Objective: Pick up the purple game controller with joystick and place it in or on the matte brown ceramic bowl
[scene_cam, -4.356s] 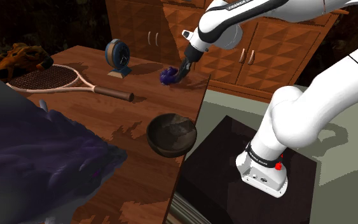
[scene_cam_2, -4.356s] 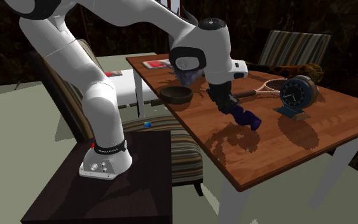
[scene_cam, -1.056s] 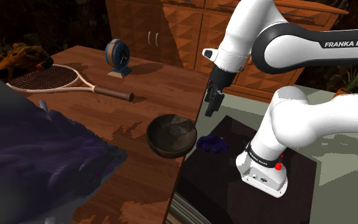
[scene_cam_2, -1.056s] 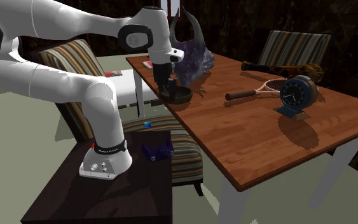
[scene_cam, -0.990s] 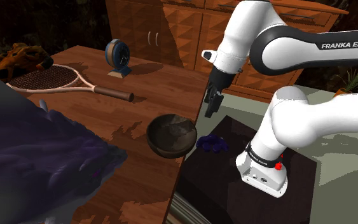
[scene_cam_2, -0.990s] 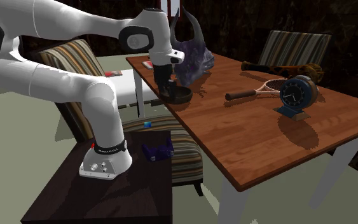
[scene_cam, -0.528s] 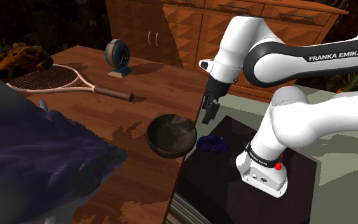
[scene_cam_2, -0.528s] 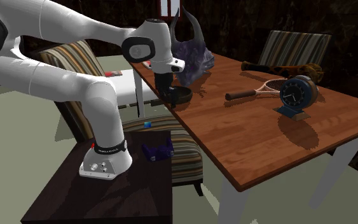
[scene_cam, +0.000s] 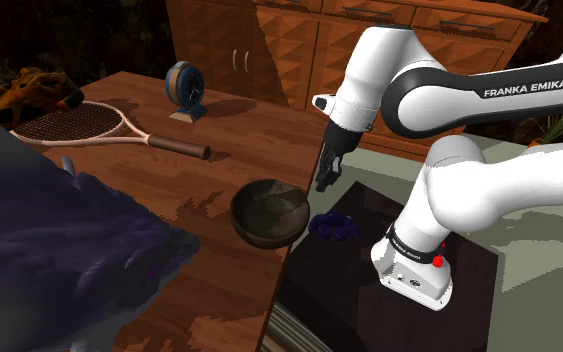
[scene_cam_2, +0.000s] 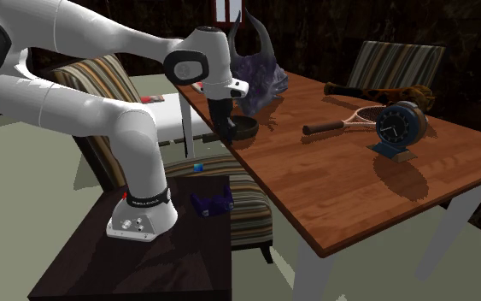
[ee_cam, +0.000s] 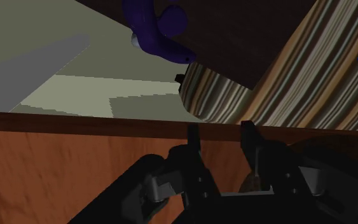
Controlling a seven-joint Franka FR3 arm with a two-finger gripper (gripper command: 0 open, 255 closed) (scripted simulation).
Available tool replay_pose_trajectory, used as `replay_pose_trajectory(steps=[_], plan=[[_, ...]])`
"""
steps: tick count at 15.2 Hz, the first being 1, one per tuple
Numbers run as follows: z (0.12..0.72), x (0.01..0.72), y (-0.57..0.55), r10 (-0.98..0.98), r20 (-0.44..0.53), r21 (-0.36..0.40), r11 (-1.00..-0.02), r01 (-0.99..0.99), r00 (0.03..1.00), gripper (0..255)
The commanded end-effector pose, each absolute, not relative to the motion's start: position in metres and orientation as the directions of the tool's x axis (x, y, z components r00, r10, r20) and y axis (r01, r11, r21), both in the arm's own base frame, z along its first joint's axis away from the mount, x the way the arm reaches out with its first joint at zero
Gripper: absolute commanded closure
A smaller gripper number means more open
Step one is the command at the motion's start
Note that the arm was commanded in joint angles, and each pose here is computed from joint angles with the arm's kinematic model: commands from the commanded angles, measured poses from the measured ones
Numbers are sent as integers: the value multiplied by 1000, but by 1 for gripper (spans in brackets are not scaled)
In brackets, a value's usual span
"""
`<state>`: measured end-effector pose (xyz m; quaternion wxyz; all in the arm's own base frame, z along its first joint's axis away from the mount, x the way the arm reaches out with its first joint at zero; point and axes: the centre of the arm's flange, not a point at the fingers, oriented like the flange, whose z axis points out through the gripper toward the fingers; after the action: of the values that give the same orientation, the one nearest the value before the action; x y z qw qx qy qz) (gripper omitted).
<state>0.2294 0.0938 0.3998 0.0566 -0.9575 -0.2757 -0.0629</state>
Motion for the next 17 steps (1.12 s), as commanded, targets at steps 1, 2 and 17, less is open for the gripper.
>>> replay_pose_trajectory(steps=[1, 2, 17], plan=[[400, 229, 94, 521, 152, -74, -842, 535, 840, 255], [400, 229, 94, 521, 152, -74, -842, 535, 840, 255], [309, 266, 58, 487, -108, -96, -873, 478, 867, 0]])
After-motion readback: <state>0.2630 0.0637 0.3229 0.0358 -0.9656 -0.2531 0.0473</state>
